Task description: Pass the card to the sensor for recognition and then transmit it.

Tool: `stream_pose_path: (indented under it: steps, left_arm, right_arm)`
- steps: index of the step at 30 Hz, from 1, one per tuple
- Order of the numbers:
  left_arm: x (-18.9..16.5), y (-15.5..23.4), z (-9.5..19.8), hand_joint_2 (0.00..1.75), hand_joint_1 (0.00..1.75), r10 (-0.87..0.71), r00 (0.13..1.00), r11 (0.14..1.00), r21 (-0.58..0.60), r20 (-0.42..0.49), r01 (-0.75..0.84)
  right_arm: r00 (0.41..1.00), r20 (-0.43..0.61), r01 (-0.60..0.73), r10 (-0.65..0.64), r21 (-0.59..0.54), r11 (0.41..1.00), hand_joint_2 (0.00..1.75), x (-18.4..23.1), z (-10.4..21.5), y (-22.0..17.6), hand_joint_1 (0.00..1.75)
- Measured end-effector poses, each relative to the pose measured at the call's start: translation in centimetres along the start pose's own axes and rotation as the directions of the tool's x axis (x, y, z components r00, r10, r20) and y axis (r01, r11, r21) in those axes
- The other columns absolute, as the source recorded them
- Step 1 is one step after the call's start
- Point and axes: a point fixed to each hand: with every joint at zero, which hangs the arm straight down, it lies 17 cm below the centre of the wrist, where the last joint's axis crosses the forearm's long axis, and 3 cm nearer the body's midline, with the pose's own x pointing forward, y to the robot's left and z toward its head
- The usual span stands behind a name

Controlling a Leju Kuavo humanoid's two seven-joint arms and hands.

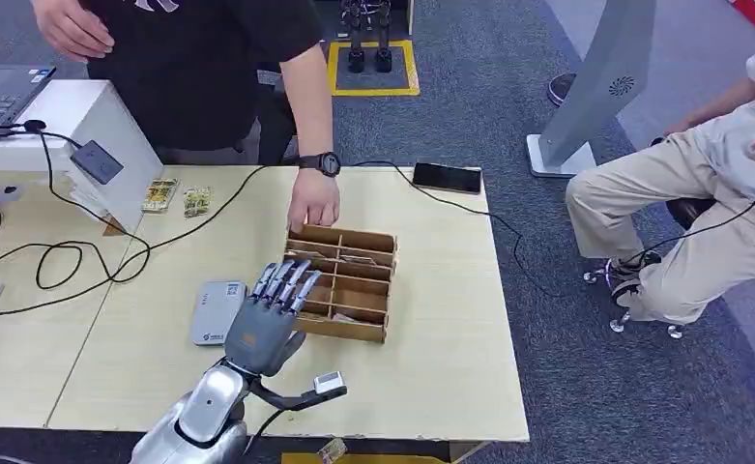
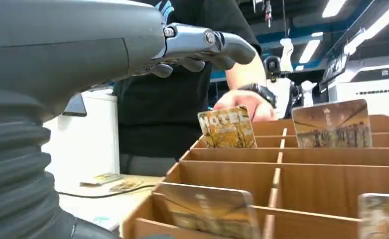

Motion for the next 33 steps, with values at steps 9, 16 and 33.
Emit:
stream_pose_path:
  steps: [9, 16, 33]
  left_arm:
    - [-0.3, -0.2, 0.2, 1.75, 0.0, -0.012, 1.0, 1.0, -0.01, -0.014, 0.011]
    - [-0.2, -0.8, 0.4, 1.75, 1.62, -0.014, 1.0, 0.999, -0.038, -0.007, 0.014]
    - [0.7, -2.1, 0.2, 1.75, 1.75, 0.045, 0.999, 0.994, -0.097, 0.014, -0.043]
  right_arm:
    - [1.0, -0.001, -0.001, 0.001, 0.0, 1.0, 1.75, 0.0, 0.0, 0.0, 0.0]
    - [1.0, 0.0, -0.005, 0.005, 0.0, 1.0, 1.75, 0.0, 0.0, 0.0, 0.0]
    - [1.0, 0.003, -0.015, 0.015, 0.0, 1.0, 1.75, 0.0, 0.0, 0.0, 0.0]
